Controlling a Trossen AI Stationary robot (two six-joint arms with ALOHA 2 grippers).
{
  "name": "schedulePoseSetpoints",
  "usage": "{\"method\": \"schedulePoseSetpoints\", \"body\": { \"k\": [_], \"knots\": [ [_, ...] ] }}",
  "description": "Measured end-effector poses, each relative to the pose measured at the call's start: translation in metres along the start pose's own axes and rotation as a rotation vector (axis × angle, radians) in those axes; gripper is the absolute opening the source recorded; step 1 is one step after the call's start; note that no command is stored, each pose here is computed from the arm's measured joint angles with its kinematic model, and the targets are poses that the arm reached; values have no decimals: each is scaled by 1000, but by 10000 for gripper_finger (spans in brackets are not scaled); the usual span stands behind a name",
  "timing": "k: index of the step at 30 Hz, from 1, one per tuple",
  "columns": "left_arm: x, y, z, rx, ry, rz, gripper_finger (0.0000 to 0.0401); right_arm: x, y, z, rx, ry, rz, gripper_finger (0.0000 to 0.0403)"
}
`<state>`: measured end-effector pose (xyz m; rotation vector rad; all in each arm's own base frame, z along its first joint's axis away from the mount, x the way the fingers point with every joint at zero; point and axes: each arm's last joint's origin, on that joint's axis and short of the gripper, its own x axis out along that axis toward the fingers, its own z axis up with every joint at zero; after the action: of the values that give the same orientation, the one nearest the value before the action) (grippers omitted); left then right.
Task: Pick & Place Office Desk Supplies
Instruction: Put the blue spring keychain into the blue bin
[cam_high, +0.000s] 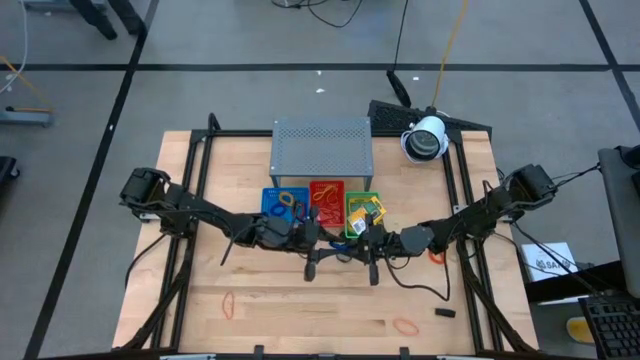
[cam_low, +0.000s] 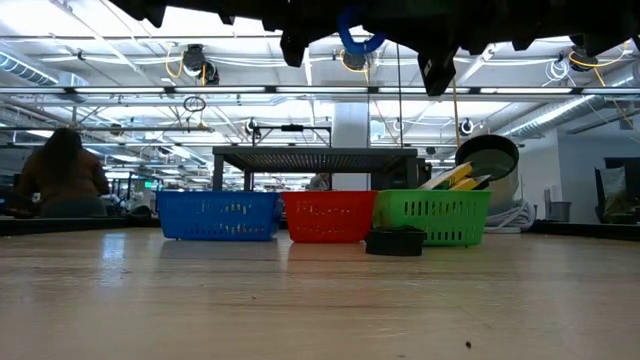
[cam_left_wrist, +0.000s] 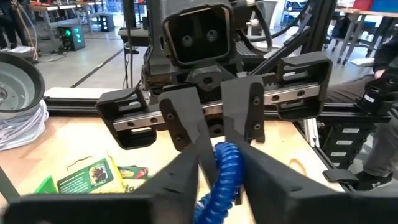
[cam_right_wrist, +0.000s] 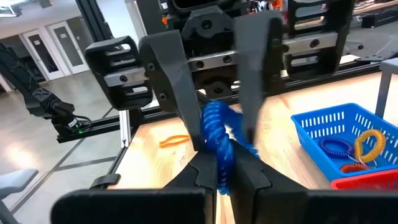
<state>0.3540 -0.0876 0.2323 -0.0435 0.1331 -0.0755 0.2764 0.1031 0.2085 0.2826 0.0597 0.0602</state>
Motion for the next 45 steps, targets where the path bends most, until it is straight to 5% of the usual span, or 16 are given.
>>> {"method": "schedulePoseSetpoints", "body": {
  "k": [5, 17, 28, 39, 45],
  "knots": [
    [0, 0, -1, 74, 11, -13, 23, 0, 0, -1, -1, 4, -2, 9],
    [-1, 0, 1, 153, 11, 20, 21, 0, 1, -1, -1, 14, 28, 91],
    [-24, 7, 19, 219, 86, 198, 20, 0, -1, -7, 45, 79, 11, 207],
    [-97, 20, 44, 144, 322, 444, 20, 0, -2, -8, 55, 86, 0, 201],
    [-114, 40, 36, 101, 477, 537, 50, 1, -5, -6, 58, 75, -7, 191]
  ]
}}
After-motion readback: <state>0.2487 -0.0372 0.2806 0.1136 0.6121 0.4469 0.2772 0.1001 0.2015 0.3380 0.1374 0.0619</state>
